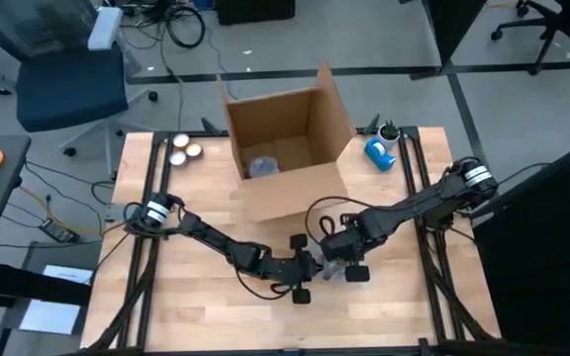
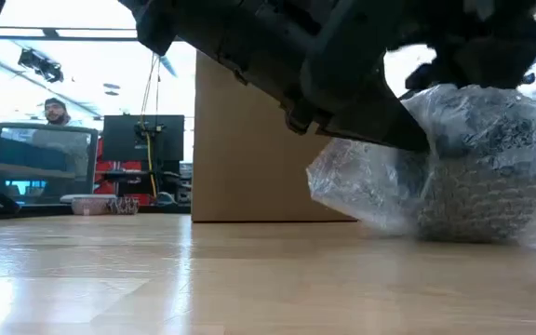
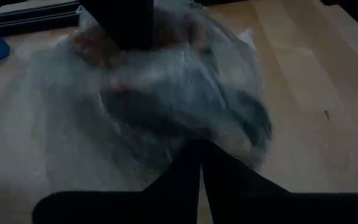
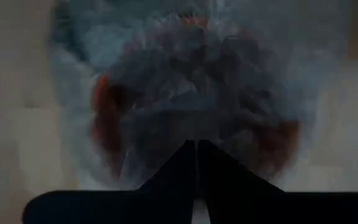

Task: Wrap mug
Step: Wrap the black mug with the bubble wrap

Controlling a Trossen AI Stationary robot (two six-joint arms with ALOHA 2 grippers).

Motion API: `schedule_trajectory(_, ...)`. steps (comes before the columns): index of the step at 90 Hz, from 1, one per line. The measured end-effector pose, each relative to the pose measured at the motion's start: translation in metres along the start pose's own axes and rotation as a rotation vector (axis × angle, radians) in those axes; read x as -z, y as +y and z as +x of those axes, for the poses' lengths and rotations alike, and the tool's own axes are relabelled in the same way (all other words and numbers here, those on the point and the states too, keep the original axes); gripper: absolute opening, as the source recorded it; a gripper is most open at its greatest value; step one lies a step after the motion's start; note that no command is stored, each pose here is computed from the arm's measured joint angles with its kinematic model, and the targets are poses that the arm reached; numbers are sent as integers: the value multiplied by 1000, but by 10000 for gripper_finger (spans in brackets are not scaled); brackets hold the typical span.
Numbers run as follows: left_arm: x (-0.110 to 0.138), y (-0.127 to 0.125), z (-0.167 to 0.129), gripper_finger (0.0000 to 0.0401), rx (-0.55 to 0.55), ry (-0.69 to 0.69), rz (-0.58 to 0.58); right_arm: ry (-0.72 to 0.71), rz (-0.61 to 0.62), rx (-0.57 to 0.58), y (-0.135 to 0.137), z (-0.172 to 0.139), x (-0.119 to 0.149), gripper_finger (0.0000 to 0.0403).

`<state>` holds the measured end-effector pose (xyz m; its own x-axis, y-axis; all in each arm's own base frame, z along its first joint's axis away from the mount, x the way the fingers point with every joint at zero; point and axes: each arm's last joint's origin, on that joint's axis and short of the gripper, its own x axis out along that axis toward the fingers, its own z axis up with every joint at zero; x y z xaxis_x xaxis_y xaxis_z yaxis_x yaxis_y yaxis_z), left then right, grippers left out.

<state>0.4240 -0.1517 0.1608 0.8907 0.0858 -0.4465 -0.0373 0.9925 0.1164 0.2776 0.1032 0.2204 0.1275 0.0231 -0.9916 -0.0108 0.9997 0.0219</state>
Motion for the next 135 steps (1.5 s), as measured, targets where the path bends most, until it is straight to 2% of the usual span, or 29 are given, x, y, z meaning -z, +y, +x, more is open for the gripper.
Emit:
schedule_trajectory(12, 0, 0, 0, 0, 0, -3, -1, 2, 10, -29, -3, 15, 5, 0)
schedule_trajectory(29, -1, 0, 0, 0, 1, -6, -3, -104, 10, -81, 0, 16, -6, 0)
schedule_trajectory(46, -1, 0, 0, 0, 0, -7, -4, -103, -39, -84, 8, -10, -13, 0)
schedule_trajectory(60, -1, 0, 0, 0, -1, -7, -3, -44, -41, -4, 11, -41, -10, 0)
schedule_trajectory(70, -1, 0, 0, 0, -1, -7, 1, -38, -22, 39, 12, -46, -8, 0)
schedule_trajectory(91, -1, 0, 0, 0, -1, -7, 1, -4, -14, 104, 6, -26, -2, 0)
schedule_trajectory(115, -1, 1, 0, 0, -2, -7, 2, -44, -18, 82, 0, 6, 2, 0)
schedule_trajectory(126, -1, 1, 0, 0, -2, -5, 4, -99, -30, 48, 3, 11, -2, 0)
schedule_trajectory(135, -1, 1, 0, 0, -3, -5, 5, -108, -68, 44, 10, 3, -4, 0)
